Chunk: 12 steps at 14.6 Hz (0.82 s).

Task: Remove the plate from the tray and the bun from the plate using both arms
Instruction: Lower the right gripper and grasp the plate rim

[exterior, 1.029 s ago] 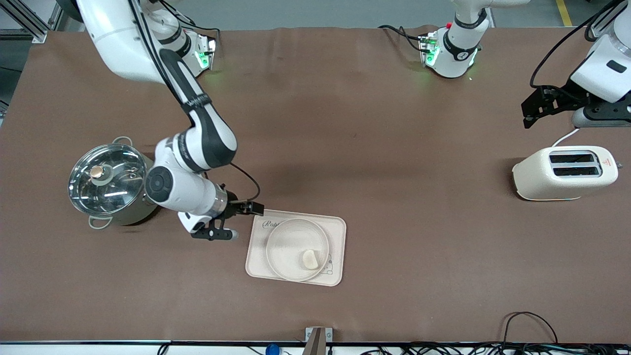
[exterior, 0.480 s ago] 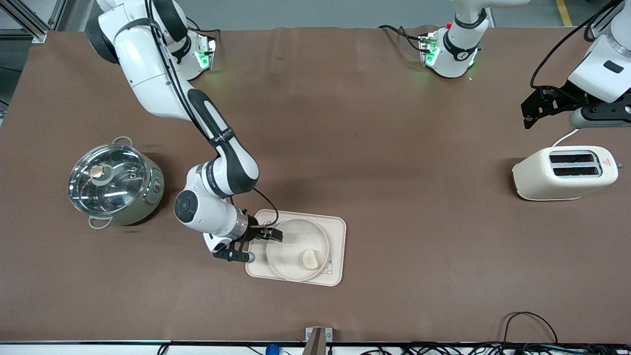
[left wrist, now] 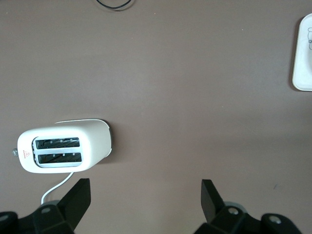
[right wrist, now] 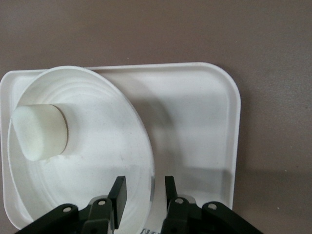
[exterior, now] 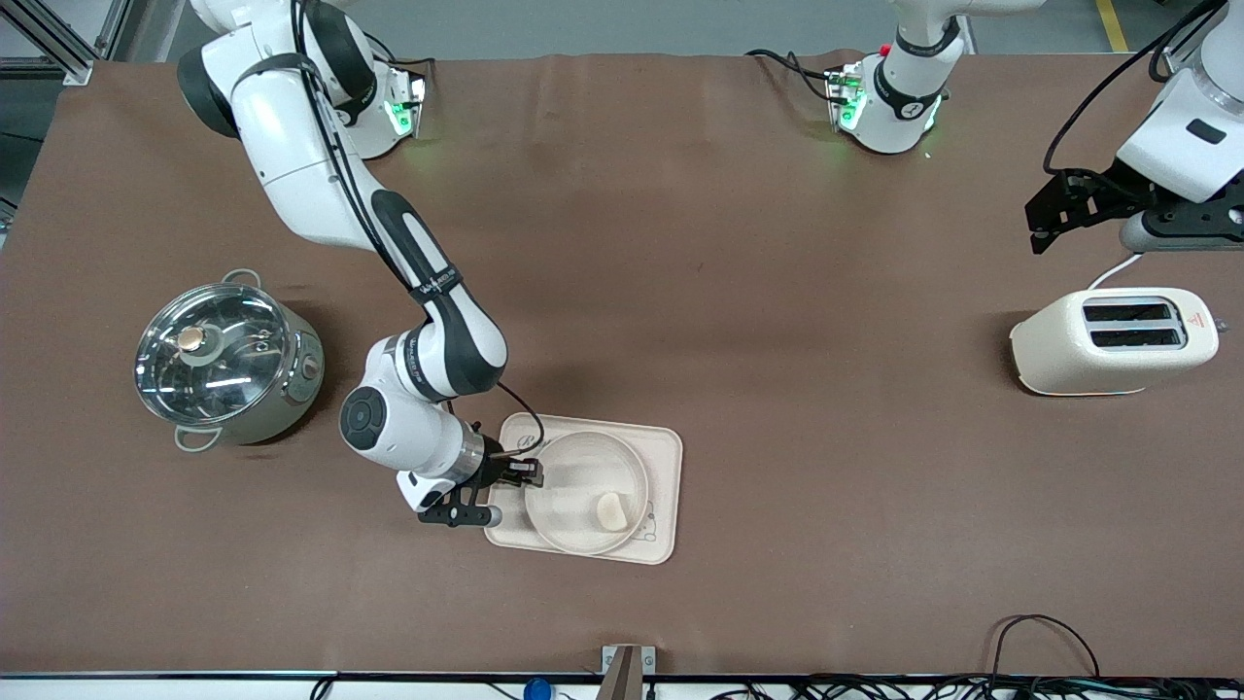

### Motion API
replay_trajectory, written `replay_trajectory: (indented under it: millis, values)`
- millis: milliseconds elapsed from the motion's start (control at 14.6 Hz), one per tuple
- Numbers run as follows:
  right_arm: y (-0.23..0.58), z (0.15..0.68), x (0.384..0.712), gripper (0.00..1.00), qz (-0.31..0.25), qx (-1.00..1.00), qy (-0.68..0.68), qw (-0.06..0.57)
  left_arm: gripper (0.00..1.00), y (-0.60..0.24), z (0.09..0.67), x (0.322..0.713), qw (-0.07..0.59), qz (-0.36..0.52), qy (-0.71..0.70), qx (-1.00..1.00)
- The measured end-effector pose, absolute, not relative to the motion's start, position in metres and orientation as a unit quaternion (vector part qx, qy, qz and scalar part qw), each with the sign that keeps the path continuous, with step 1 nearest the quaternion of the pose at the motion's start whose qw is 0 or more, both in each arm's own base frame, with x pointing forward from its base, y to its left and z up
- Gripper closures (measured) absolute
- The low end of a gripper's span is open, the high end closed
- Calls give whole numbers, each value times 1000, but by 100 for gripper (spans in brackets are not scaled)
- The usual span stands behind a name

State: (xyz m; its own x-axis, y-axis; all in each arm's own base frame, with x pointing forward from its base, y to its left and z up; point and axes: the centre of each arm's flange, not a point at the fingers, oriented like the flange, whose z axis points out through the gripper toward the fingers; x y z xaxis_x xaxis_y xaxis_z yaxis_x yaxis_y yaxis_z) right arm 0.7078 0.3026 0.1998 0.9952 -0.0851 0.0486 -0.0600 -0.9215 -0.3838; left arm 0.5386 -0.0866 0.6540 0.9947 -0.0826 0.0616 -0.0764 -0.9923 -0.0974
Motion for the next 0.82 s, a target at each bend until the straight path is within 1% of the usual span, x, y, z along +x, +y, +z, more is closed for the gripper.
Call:
replay_trajectory:
  millis: [411, 480, 617, 686, 823]
  values:
    - [301, 178, 707, 64, -39, -980, 40, 191, 0, -89, 654, 538, 34, -31, 40, -998]
    - [301, 177, 708, 68, -44, -980, 40, 191, 0, -88, 653, 538, 32, -30, 39, -998]
    - [302, 179, 709, 92, -49, -979, 41, 194, 0, -88, 653, 539, 30, -30, 38, -998]
    - [303, 183, 711, 95, -51, -978, 41, 196, 0, -88, 653, 539, 30, -30, 38, -998]
    - [303, 185, 712, 95, -53, -978, 40, 196, 0, -87, 653, 539, 30, -30, 38, -998]
